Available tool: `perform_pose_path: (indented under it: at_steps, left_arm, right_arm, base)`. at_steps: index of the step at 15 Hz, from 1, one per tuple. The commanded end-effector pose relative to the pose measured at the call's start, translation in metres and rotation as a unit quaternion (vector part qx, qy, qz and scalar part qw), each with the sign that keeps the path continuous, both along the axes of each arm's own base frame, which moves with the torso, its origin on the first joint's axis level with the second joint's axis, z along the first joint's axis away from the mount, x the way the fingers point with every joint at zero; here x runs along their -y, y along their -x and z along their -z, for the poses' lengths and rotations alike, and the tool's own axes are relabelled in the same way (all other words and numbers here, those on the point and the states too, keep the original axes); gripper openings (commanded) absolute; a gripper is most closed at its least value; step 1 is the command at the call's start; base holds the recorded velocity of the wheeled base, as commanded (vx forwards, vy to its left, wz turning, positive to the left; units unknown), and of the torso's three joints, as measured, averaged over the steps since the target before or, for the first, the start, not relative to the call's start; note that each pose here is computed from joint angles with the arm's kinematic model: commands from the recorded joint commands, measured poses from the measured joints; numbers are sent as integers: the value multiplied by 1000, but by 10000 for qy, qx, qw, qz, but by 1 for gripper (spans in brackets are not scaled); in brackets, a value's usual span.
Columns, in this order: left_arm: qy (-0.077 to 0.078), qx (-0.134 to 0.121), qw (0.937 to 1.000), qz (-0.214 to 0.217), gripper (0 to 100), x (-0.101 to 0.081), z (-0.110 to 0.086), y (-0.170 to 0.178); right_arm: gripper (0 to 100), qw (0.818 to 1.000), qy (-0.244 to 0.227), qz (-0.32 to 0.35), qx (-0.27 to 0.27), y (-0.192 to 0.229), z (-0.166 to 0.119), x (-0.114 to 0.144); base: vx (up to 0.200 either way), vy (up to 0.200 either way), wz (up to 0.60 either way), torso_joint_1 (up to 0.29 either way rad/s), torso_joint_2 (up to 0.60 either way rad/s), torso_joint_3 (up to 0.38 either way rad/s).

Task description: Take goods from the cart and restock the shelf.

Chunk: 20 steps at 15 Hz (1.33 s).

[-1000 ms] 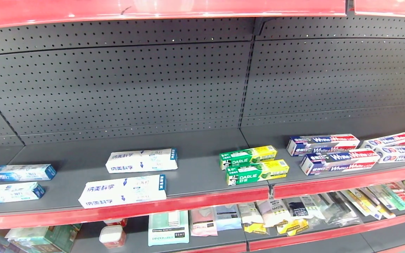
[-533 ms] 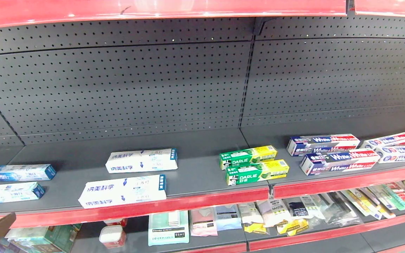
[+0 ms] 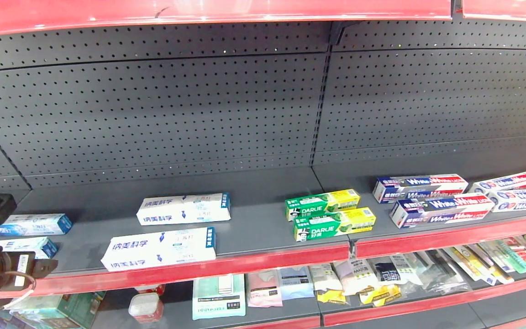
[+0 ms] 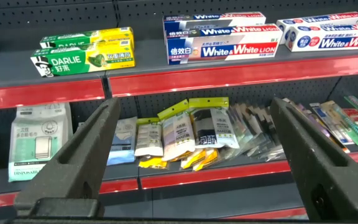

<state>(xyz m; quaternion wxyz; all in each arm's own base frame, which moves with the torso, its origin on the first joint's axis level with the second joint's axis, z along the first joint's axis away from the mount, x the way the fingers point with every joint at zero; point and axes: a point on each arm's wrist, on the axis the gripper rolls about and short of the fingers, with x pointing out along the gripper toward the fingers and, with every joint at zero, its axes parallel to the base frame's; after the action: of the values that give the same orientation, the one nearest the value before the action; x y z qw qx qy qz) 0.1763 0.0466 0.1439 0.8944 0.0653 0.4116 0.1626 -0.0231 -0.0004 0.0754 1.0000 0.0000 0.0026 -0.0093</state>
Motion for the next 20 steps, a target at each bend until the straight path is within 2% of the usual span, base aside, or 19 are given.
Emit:
perform_pose_path:
  at_steps: [1,4,6,7,12,20]
  left_arm:
    - [5,-487,9988,54,100,-5,19,-19]
    - [-15,-479,9988,98,100,-7,20,-31]
    - [-61,-300,9994,150,100,-6,21,-40]
    - [-69,-293,9994,191,100,-5,24,-44]
    - [-73,-404,9986,343,100,1,31,-52]
    - [-77,-385,9980,491,100,6,45,-68]
  right_arm:
    - [100,10000,0,-1,-5,0,0,0]
    - [100,10000,0,-1,-5,0,0,0]
    - [100,10000,0,-1,-5,0,0,0]
    - [100,10000,0,-1,-5,0,0,0]
    - [100,10000,0,-1,-5,0,0,0]
    - [100,10000,0,-1,-5,0,0,0]
  base:
    - [0,0,0,0,0,0]
    - [0,0,0,0,0,0]
    - [0,0,0,0,0,0]
    - [0,0,0,0,0,0]
    - [0,0,0,0,0,0]
    - [0,0,0,0,0,0]
